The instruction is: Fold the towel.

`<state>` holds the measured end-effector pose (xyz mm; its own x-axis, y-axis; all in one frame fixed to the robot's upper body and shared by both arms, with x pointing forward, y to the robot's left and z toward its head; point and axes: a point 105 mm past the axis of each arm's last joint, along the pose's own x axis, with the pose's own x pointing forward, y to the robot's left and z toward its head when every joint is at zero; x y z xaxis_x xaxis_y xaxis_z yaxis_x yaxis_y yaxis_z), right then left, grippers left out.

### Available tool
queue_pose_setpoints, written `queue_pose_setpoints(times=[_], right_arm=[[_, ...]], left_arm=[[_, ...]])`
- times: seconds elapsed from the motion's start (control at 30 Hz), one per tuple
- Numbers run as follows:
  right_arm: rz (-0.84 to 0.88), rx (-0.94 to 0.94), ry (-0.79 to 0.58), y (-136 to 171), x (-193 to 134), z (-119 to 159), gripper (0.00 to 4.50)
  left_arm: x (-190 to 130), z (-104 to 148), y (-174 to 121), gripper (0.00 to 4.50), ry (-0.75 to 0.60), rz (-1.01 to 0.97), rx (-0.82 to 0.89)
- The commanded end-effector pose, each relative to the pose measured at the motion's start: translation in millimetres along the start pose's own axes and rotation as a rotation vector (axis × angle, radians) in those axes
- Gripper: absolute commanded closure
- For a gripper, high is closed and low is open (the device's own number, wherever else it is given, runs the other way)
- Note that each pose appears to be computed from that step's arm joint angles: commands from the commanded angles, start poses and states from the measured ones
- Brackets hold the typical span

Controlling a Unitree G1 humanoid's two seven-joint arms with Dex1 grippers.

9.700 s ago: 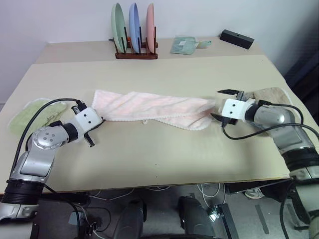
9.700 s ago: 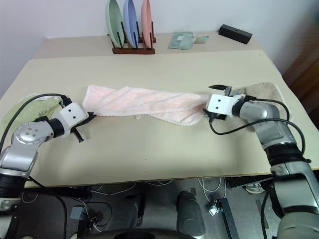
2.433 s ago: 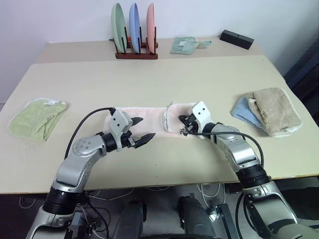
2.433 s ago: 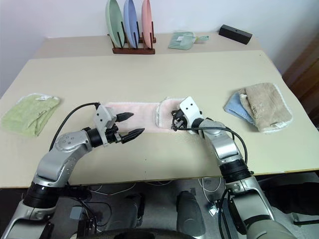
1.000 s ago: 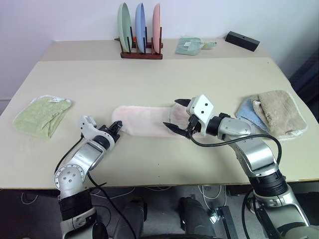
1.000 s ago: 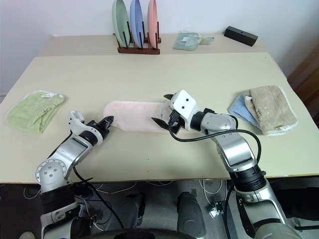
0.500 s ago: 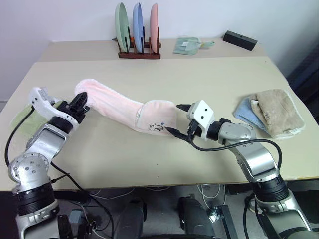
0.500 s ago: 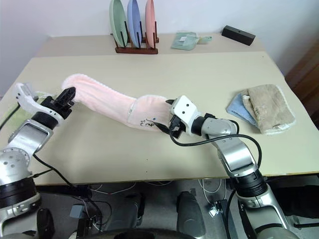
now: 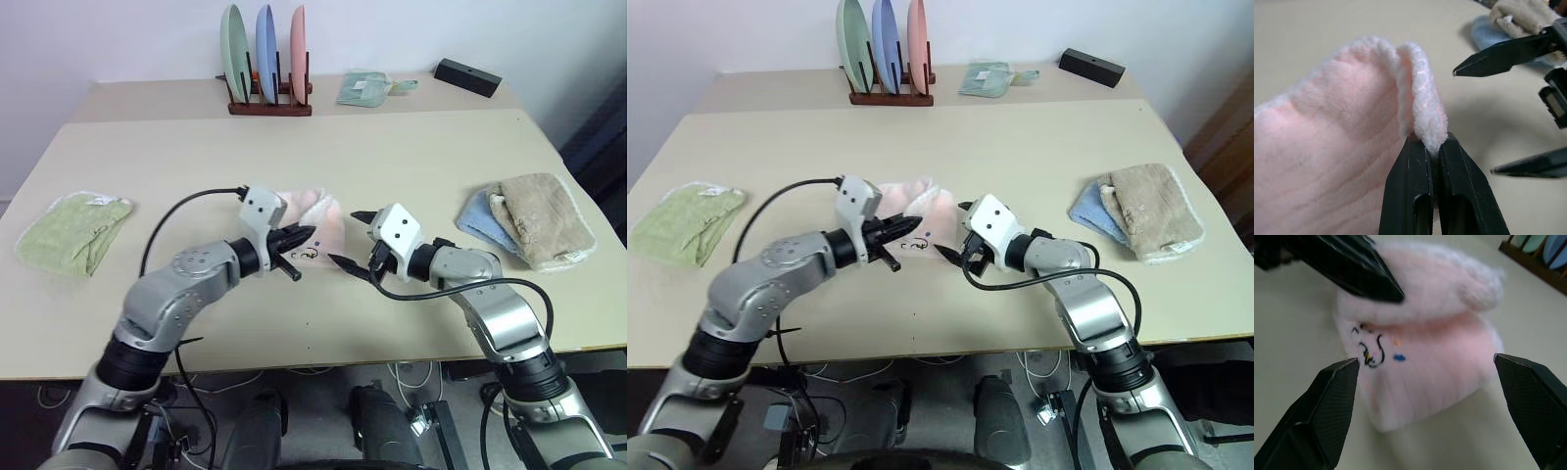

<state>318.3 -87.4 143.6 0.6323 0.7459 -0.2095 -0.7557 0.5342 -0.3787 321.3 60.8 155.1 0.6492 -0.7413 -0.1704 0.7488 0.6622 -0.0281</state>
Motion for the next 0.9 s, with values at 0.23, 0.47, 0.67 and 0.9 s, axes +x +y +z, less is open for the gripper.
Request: queue_pose_setpoints(times=[0.23,0.47,0.67,0.9], right_arm=[[-0.048,-0.036,-0.024,-6.5,-6.4,8.5,0.00],[-0.087,-0.047,0.005,-14.9,-6.7,2.7,0.00],[-0.144,-0.051,0.011,-31.7,-13.0,3.4,0.53],[-0.220,-0.039,-0.091,-54.4,-8.4,34.5,3.91]], left_arm=[[13.2,6.5,-8.2,4.44,0.005,-0.032,0.049],[-0.4,24.5,-13.2,2.12,-0.083,-0.093,-0.009],[-42.7,40.5,8.6,1.03,-0.171,-0.099,-0.080],[-59.9,45.1,65.8,3.84,-0.190,0.155,-0.007]])
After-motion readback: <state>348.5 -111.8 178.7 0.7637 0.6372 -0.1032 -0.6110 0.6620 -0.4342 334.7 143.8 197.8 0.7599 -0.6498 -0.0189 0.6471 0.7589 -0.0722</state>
